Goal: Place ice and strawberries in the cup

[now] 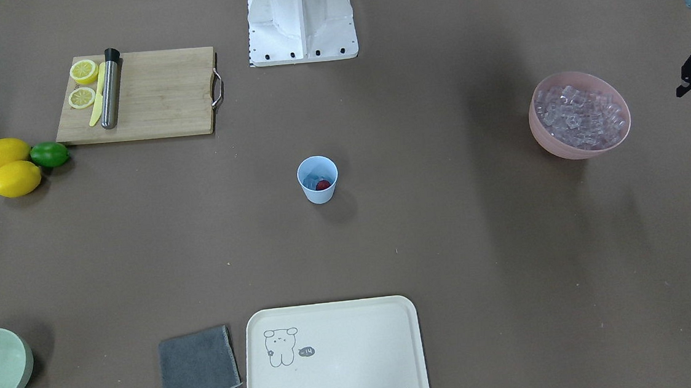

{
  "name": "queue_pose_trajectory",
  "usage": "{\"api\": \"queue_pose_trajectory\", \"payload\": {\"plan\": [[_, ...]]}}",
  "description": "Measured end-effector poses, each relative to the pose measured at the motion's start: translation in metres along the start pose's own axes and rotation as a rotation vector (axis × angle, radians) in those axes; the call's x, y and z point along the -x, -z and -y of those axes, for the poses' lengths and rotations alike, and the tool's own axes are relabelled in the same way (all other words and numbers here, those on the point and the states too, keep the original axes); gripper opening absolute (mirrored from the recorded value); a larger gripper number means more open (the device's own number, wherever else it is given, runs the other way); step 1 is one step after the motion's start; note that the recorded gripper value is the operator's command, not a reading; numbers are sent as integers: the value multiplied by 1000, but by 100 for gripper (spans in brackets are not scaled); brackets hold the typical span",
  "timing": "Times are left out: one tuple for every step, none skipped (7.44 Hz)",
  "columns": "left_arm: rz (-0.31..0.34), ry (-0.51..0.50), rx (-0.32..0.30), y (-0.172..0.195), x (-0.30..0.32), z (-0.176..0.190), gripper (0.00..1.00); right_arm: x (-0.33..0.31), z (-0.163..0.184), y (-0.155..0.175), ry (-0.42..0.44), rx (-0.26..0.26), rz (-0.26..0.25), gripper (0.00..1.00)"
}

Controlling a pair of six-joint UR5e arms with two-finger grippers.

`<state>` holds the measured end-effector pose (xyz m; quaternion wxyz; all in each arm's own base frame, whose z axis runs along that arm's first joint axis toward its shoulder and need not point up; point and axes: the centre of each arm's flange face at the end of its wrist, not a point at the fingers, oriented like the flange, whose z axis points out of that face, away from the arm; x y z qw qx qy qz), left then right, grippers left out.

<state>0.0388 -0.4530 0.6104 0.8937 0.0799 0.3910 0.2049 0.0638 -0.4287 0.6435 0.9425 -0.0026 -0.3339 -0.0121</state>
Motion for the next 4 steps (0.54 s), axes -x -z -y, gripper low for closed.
{"api": "queue_pose_trajectory", "payload": {"plan": [[0,1,1,0,0,-1,99,2,0,2,3,-5,3,99],[0,2,3,-1,1,-2,99,4,0,4,6,-8,5,99],[0,4,4,-1,1,-4,99,5,0,5,7,-10,6,99],[0,4,5,-2,1,-5,99,5,0,6,9,-12,6,99]]}}
